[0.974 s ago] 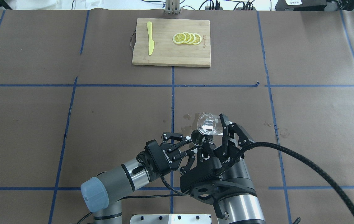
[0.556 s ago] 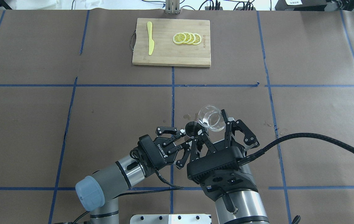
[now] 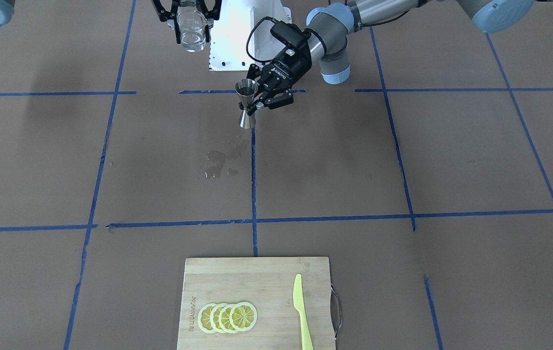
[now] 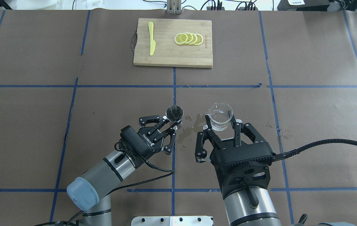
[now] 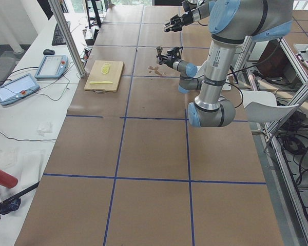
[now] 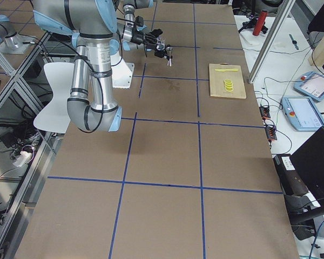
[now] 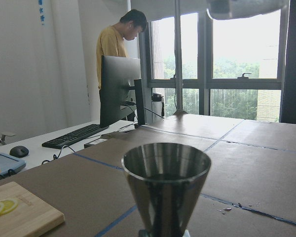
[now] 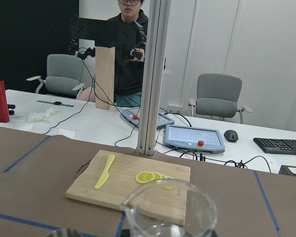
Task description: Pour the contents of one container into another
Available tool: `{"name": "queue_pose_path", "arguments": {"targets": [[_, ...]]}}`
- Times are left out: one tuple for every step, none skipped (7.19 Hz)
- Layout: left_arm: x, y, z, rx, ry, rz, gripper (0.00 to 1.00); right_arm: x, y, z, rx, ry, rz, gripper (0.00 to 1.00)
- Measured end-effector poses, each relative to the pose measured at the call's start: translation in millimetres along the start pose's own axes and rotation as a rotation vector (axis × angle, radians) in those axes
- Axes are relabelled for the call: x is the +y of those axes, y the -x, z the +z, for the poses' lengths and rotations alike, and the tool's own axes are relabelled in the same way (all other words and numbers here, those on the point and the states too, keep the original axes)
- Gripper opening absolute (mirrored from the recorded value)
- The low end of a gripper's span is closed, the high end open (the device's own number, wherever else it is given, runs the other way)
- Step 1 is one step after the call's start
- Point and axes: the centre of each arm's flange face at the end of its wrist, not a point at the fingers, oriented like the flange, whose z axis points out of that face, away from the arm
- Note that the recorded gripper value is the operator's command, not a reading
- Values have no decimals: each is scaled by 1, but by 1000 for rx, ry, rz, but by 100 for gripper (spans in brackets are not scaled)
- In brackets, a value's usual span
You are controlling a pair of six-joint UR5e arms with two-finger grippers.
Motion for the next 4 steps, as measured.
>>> {"name": "queue_pose_path", "arguments": {"targets": [[4,17,-3,-52,-1,12,0,8,-7,4,9,10,27,0],[9,37,-8,-95,3,31,0,17,-16,8,21,24,50,0],[16,63,-15,-131,12,46,0,26,-26,14,38,33,45,0],[23,89,-25,-162,22,39,0,33,-38,20,57,45,34,0]]}}
